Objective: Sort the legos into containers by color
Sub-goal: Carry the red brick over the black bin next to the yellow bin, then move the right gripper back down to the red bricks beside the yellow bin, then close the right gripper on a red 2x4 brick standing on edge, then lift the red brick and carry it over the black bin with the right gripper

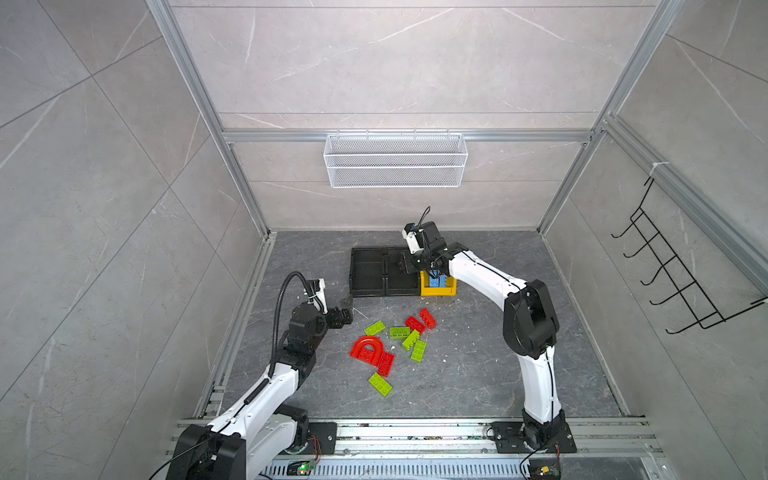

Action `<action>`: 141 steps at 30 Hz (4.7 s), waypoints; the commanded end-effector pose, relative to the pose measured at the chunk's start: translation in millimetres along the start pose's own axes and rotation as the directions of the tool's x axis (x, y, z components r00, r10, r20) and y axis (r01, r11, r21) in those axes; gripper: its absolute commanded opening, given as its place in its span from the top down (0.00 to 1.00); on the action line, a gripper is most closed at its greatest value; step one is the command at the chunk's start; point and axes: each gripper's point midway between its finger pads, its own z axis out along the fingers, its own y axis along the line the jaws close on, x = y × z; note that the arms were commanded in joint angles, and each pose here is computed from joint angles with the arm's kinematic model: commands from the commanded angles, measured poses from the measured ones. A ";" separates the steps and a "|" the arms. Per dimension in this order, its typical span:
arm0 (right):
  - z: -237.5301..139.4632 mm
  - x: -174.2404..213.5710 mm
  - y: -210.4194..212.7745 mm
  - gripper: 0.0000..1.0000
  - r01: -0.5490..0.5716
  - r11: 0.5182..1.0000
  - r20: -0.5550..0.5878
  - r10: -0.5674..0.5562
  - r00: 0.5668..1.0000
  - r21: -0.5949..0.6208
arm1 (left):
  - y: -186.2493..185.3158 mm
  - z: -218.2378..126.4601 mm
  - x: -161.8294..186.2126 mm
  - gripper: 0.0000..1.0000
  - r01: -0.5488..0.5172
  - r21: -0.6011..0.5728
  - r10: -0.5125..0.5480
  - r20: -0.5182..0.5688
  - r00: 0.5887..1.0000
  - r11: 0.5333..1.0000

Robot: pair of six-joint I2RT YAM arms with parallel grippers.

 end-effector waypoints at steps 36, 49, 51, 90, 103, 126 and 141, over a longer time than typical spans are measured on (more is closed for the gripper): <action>-11.7 16.3 33.7 0.37 0.067 0.997 -0.048 -0.068 0.997 -0.024 | -8.6 -1.2 -21.5 0.00 -0.011 0.026 0.010 0.062 0.998 1.000; -83.7 103.9 -3.3 0.44 0.068 0.993 -0.109 -0.058 0.992 0.094 | -7.3 -0.5 -20.5 0.00 -0.011 0.020 0.010 0.061 0.998 1.000; -86.6 116.1 -8.7 0.44 0.072 0.991 -0.132 -0.057 0.990 0.112 | -7.6 0.2 -20.3 0.00 -0.010 0.021 0.009 0.059 0.998 1.000; -30.2 173.6 -31.8 0.51 0.084 0.986 -0.288 -0.039 0.957 0.143 | -6.7 -0.1 -19.7 0.00 -0.015 0.017 0.014 0.057 0.998 1.000; -22.9 180.7 -33.3 0.58 0.062 0.989 -0.299 -0.020 0.954 0.133 | -6.0 0.6 -19.2 0.00 -0.017 0.013 0.016 0.055 0.998 1.000; -49.9 153.7 -23.5 0.71 0.057 0.992 -0.228 -0.030 0.973 0.112 | -6.1 0.2 -19.2 0.00 -0.015 0.014 0.014 0.055 0.998 1.000; -71.9 63.7 8.0 0.71 0.068 0.997 -0.049 -0.067 0.997 0.029 | -6.9 -1.1 -20.4 0.00 -0.016 0.017 0.015 0.059 0.998 1.000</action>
